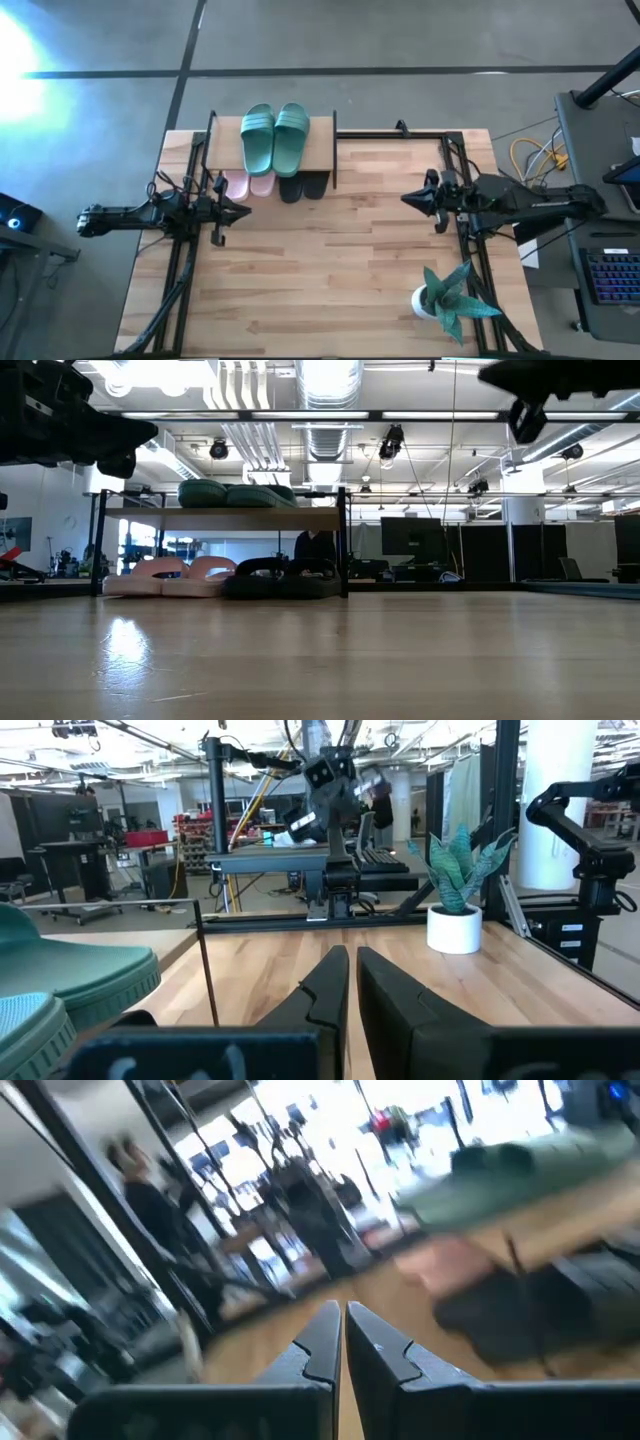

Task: Pick and place slides into the shelf
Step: Return to Home Position

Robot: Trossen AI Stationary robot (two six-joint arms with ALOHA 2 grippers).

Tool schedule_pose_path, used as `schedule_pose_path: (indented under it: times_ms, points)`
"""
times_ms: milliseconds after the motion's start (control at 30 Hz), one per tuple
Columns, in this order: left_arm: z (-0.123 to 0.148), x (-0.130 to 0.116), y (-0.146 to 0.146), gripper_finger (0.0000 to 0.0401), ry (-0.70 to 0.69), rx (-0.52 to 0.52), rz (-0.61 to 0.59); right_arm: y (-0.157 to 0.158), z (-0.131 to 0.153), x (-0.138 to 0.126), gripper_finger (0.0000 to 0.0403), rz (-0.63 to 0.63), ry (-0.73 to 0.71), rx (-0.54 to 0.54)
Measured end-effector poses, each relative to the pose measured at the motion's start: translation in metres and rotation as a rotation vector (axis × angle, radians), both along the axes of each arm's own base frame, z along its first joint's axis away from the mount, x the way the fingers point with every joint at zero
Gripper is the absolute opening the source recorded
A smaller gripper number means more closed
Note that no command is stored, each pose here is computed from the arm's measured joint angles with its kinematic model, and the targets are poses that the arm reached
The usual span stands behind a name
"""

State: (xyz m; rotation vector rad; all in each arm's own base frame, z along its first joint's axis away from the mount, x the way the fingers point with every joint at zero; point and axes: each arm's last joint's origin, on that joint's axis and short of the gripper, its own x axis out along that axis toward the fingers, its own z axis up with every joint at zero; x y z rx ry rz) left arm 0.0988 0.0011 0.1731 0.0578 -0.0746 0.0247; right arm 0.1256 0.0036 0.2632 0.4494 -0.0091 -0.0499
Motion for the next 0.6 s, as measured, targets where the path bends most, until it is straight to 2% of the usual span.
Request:
schedule_pose_path:
  times_ms: [100,433,500,600]
  points:
    - [0.0,0.0,0.0,0.001,-0.002,0.0,-0.001,0.0,-0.011,-0.003,0.0013,-0.005,0.067,-0.005]
    - [0.0,0.0,0.0,0.001,-0.002,-0.001,-0.014,0.0,-0.044,-0.003,0.0013,-0.004,0.148,-0.012]
    - [0.001,0.0,0.0,0.001,-0.007,-0.001,-0.014,0.0,-0.045,-0.005,0.0013,-0.003,0.131,-0.011]
    - [0.001,0.0,0.0,0.001,-0.012,-0.001,-0.013,-0.001,-0.039,-0.007,0.0013,-0.004,0.015,-0.005]
